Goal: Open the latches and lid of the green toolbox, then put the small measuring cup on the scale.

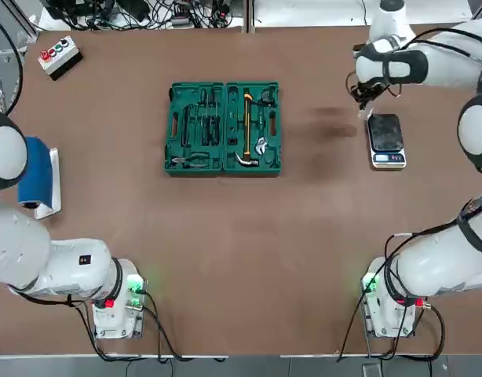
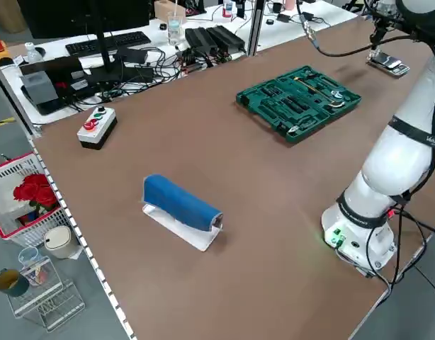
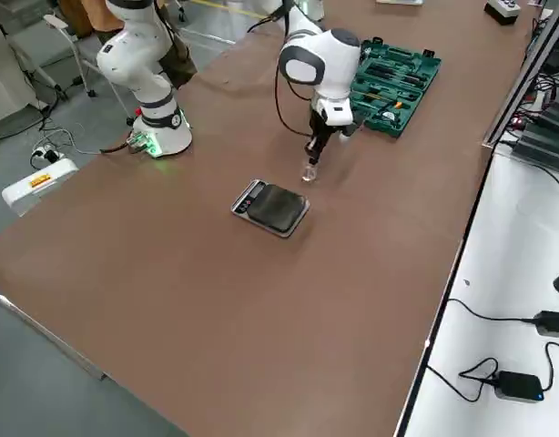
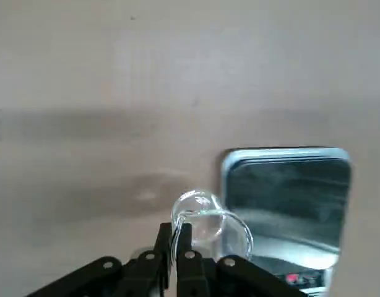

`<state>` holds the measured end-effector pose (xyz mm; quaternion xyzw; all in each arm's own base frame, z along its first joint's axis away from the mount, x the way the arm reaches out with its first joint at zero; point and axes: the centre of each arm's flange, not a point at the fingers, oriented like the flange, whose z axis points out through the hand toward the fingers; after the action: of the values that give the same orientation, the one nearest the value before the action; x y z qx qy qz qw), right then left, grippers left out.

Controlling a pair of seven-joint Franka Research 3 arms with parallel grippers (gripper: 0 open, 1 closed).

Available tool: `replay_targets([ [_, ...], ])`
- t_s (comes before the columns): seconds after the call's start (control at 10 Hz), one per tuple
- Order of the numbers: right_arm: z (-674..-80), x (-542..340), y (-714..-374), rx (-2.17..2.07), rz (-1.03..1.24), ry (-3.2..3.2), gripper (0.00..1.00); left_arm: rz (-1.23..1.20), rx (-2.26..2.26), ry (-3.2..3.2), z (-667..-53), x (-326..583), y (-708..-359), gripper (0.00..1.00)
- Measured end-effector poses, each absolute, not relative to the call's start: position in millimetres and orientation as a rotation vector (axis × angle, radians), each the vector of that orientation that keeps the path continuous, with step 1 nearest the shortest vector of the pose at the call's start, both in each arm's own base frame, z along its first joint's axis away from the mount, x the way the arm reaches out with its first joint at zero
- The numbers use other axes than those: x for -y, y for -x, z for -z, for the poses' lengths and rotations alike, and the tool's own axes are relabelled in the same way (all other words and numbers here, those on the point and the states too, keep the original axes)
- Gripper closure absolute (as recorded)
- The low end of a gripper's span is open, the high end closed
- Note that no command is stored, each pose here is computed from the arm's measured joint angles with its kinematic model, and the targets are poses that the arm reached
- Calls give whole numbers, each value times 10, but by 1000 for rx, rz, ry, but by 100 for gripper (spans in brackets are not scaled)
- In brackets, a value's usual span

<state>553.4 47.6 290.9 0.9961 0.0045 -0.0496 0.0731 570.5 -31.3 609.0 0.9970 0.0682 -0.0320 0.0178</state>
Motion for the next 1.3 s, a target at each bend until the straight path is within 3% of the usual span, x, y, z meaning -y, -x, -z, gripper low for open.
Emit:
replay_targets([
  [0.5, -2790, 491, -5215, -153, 110, -2995, 93, 114, -201, -3079, -6043, 288, -5732, 0],
  [1.3, -2610, 563, -5069, -175, 64, -3002, 93, 118, -188, -3061, -6030, 232, -5741, 0],
])
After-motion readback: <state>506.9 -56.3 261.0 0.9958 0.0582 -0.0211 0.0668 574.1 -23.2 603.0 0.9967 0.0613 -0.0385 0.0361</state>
